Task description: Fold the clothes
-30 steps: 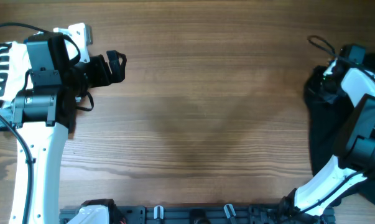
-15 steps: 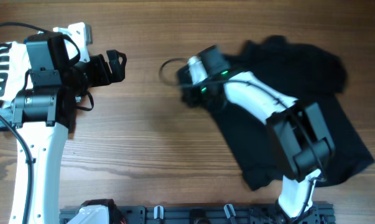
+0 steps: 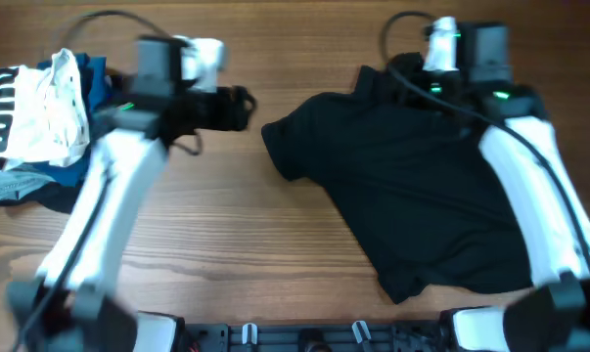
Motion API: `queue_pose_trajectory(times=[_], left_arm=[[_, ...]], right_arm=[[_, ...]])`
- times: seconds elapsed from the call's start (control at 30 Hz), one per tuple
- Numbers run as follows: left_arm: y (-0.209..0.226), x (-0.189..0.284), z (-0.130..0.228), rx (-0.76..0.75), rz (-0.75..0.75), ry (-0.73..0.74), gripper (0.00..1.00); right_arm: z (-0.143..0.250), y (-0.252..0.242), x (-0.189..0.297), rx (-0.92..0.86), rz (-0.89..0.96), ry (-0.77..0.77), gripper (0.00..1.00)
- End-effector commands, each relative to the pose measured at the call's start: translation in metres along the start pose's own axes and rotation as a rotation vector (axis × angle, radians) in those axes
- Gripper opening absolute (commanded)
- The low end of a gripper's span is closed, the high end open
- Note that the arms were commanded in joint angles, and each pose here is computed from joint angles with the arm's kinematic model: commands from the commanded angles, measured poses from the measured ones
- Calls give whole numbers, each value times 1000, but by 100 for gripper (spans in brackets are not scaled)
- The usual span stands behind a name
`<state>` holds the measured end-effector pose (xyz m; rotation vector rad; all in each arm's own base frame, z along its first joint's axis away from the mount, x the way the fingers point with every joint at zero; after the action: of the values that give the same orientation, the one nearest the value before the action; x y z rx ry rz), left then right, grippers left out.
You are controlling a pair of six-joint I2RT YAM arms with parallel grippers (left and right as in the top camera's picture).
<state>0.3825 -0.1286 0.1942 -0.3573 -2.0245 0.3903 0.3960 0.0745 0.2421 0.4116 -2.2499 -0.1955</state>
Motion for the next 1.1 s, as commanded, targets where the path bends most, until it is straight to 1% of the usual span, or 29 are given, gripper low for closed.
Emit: queue_pose_trajectory(times=[0.0, 0.07, 0.13, 0.2, 0.27, 0.33, 0.37, 0.43, 0.5, 0.57, 0.63, 0.67, 0.7, 0.77, 0.87, 0.97, 1.03, 1.07], left_arm=[[11, -76, 23, -83, -84, 127, 77], [14, -121, 36, -139, -80, 170, 75], [17, -136, 36, -149, -84, 161, 70], [18, -147, 36, -153, -80, 152, 68], [22, -157, 39, -152, -81, 159, 59], [26, -163, 44, -146, -89, 180, 44], [28, -166, 49, -139, -95, 196, 31], [32, -165, 54, -133, -112, 218, 4], [45, -159, 53, -96, -186, 219, 4], [85, -140, 46, 55, -423, 168, 4], [143, -100, 42, 278, -739, 81, 4], [163, -84, 44, 363, -823, 61, 4], [183, -69, 47, 452, -873, 66, 4], [211, -54, 55, 591, -868, 109, 4], [237, -43, 63, 761, -769, 170, 4], [246, -35, 63, 816, -740, 167, 4], [244, -30, 60, 801, -732, 161, 5], [241, -27, 58, 784, -725, 156, 8]], right_arm=[[3, -17, 34, -57, 50, -7, 63], [16, -33, 40, -84, 91, 46, 64], [24, -42, 41, -100, 138, 78, 64], [29, -48, 40, -108, 171, 103, 64], [32, -52, 38, -111, 193, 119, 64], [32, -53, 37, -113, 193, 122, 64], [33, -53, 37, -114, 194, 124, 67], [33, -57, 36, -117, 218, 127, 69], [35, -62, 34, -116, 244, 135, 70], [39, -66, 28, -126, 251, 159, 69], [48, -75, 17, -150, 258, 200, 66], [53, -80, 12, -168, 263, 220, 65], [61, -87, 5, -195, 270, 246, 65], [73, -98, -7, -228, 278, 293, 64], [91, -110, -29, -235, 276, 378, 61], [109, -116, -44, -242, 270, 459, 66], [123, -121, -53, -248, 275, 521, 70], [130, -124, -55, -253, 289, 551, 70]])
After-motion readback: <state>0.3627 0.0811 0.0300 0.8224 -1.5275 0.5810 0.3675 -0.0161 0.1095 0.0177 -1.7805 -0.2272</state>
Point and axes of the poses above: each gripper's point midway between its finger pads, its own x axis back along the fingers, its own y axis along the line the jaws close on, z = x × y, the point moved 3 cm from there along x, back along the fingers, and after that the axes turned 14 degrees about x, right-handed, at the moved point
